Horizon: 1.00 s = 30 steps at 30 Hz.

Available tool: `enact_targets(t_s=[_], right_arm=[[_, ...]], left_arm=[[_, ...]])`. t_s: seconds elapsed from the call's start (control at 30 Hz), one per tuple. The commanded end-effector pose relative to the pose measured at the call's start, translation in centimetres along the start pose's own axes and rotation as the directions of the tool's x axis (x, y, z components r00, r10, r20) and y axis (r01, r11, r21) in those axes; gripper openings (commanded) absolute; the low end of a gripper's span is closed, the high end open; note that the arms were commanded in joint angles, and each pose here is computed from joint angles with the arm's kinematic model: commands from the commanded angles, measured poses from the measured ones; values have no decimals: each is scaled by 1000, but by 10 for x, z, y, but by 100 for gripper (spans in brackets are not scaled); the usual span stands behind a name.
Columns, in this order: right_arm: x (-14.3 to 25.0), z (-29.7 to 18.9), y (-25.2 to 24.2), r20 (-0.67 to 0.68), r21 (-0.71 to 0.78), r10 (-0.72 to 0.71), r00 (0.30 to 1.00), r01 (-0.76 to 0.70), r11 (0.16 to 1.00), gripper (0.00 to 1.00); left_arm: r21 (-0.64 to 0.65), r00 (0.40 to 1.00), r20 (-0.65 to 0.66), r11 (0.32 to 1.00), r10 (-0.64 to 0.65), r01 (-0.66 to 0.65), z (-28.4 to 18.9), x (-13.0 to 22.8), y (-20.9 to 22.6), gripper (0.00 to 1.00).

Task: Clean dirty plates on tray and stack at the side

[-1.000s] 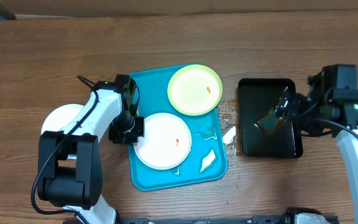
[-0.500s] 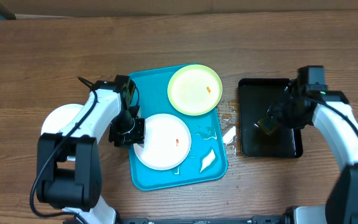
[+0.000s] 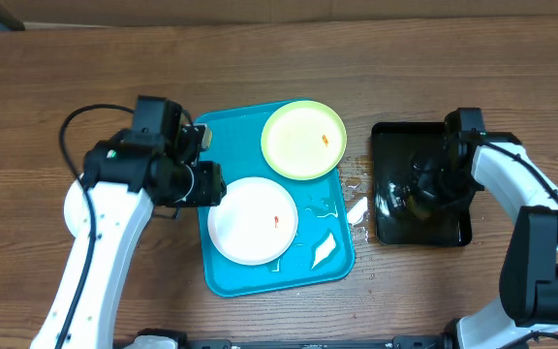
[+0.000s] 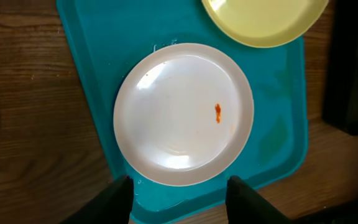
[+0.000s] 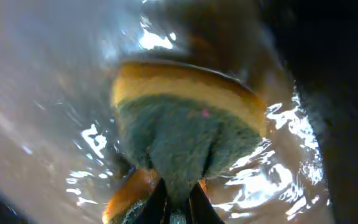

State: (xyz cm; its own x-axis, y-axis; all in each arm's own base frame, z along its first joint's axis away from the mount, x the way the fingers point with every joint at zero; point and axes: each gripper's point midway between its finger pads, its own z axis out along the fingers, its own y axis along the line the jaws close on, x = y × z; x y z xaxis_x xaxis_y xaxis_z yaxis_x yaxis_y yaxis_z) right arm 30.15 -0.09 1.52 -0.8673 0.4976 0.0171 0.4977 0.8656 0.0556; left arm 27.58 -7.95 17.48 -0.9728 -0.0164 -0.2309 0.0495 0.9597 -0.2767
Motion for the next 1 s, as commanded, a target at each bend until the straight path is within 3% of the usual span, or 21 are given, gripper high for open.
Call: enact_targets(t_s=[0.0,0.07,0.13,0.33,0.5,0.67,0.73,0.9,0.97], right_arm=[[-15,-43,12,97,-26,-65,993,68,997,10],[-10,-55,15,112,-34,-109,988,114,993,30],[-2,-59,16,102,-29,-127,987,130,991,41],[21,-36,11,51,23,-105,993,104,994,55],[29,-6,-21,95,125,109,990,-120,985,51],[34,8,-19,91,92,119,989,-127,988,24],[30,5,-16,99,85,87,991,-96,992,4],[14,-22,-1,114,70,-57,992,49,996,6],[9,-34,3,124,68,-70,990,62,996,22]], left_arm=[[49,996,82,998,46,-50,-24,-2,-14,50],[61,993,104,996,51,-58,-30,-1,-17,50],[82,992,117,995,55,-65,-35,0,-21,51],[100,990,125,992,59,-72,-39,2,-25,51],[100,990,120,991,72,-84,-39,3,-25,52],[97,990,121,991,75,-87,-39,3,-25,53],[97,990,122,991,76,-88,-39,3,-25,54],[97,989,122,991,79,-91,-39,3,-25,55],[97,989,122,991,79,-91,-39,3,-25,55]])
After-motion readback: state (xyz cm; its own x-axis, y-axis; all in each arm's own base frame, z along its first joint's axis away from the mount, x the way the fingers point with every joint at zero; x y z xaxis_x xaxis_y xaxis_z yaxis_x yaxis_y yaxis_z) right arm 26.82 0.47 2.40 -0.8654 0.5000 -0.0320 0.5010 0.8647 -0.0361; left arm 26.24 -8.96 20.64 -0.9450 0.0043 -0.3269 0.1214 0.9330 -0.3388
